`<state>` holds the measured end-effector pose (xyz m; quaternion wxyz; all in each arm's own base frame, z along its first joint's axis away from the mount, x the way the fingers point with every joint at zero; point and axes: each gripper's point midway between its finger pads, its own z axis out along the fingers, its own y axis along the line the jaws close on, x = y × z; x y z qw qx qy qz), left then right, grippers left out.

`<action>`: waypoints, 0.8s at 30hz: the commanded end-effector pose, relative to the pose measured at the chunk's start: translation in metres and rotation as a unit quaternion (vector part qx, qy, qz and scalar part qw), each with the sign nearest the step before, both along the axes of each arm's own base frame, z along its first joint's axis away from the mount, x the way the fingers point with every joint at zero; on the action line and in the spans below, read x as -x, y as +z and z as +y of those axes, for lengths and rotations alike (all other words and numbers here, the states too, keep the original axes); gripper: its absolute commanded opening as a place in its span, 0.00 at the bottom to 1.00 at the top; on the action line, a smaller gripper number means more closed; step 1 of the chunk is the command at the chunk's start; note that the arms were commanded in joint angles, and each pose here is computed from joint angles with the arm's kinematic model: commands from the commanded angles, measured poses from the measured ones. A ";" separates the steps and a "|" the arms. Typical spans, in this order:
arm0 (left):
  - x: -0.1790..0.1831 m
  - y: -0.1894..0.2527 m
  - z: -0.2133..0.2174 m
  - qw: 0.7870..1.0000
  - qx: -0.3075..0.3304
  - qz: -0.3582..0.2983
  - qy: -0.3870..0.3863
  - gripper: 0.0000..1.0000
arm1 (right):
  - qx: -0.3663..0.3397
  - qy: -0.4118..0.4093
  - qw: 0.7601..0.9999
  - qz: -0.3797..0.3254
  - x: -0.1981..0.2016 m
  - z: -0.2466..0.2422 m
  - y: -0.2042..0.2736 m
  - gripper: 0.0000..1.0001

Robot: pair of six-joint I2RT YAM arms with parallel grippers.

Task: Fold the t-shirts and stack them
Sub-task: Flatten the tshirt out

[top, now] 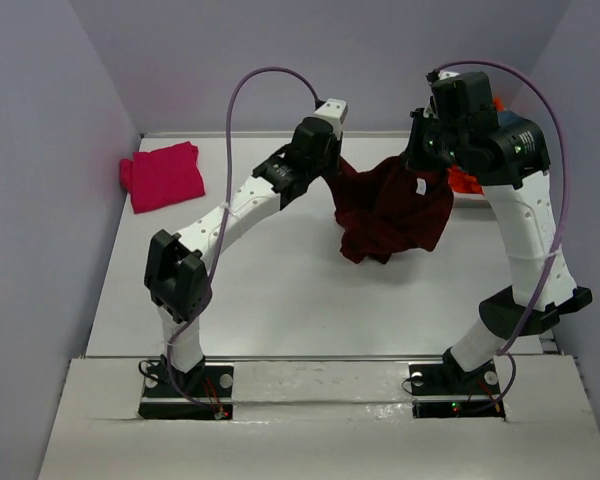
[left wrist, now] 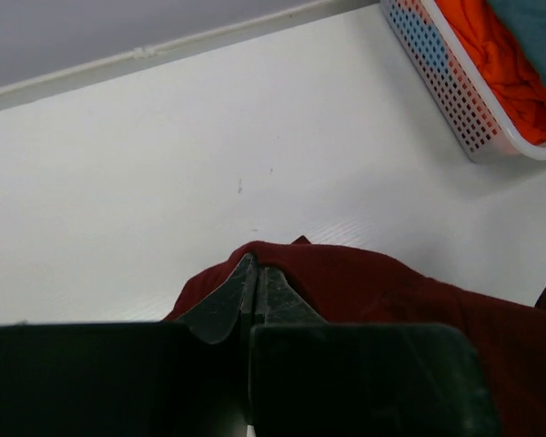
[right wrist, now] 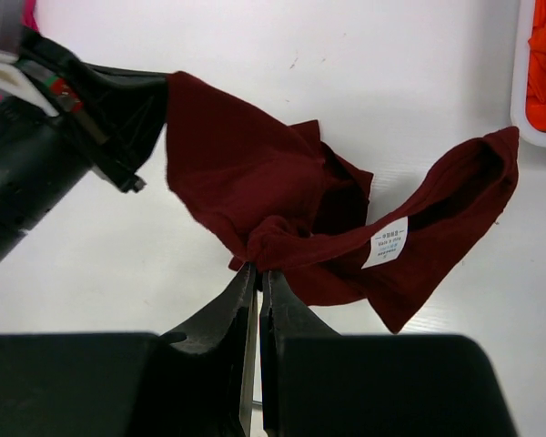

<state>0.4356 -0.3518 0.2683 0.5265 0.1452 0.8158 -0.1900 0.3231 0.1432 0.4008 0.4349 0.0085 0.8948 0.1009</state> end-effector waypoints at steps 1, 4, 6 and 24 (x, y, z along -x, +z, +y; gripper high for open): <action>0.011 0.122 0.038 0.993 0.030 -0.109 0.038 0.06 | -0.014 0.000 0.999 -0.037 -0.007 0.004 0.016 0.07; 0.025 0.156 0.055 0.989 0.038 -0.133 0.044 0.06 | -0.023 0.004 0.999 -0.049 -0.004 0.004 0.022 0.07; 0.032 0.170 0.061 0.988 0.045 -0.139 0.045 0.06 | -0.025 0.008 0.998 -0.053 -0.002 0.004 0.025 0.07; 0.180 0.308 0.140 0.955 0.145 -0.251 0.055 0.06 | -0.121 0.067 0.976 -0.170 0.055 0.002 0.100 0.07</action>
